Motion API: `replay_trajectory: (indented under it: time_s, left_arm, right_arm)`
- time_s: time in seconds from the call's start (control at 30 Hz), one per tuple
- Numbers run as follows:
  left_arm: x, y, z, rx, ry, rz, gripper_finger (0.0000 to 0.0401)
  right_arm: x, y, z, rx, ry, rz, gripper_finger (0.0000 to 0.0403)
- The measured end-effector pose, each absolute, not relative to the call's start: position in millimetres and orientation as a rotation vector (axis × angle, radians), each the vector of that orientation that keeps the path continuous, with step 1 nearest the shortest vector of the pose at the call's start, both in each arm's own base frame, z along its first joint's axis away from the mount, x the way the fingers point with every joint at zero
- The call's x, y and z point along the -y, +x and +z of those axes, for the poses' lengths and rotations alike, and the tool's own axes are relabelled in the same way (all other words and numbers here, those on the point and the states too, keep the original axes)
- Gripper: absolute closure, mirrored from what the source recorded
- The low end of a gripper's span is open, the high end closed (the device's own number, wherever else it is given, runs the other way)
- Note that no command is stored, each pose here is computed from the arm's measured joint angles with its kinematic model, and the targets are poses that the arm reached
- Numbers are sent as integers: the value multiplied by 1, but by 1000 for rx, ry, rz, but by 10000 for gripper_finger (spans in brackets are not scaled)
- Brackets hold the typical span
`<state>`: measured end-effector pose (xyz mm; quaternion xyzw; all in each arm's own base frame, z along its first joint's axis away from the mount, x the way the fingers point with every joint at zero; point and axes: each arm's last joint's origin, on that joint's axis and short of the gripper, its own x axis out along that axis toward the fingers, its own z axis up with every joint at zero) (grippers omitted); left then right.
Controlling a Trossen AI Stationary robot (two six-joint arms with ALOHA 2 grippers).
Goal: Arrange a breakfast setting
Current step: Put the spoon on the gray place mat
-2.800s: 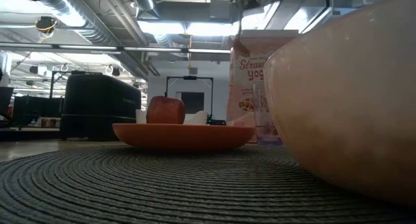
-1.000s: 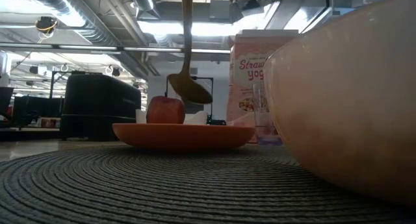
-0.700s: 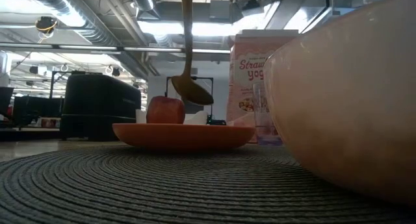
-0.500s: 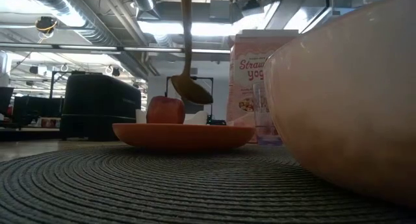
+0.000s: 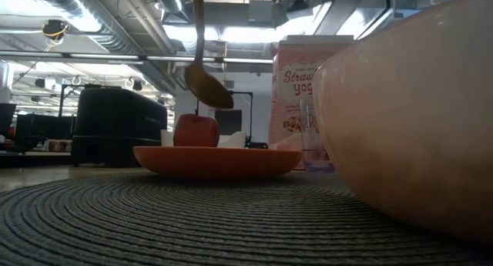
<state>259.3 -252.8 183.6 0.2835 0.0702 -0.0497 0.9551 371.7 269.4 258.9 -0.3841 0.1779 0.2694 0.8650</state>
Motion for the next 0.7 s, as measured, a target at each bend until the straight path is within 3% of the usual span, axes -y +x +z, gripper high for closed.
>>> replay_trajectory:
  time_s: [0.37,0.7]
  left_arm:
    - [262,294,164,-216,685,42,81]
    - [264,261,192,-273,487,40,88]
  right_arm:
    - [-270,370,257,-399,-767,582,392]
    - [-267,368,252,-459,-799,568,393]
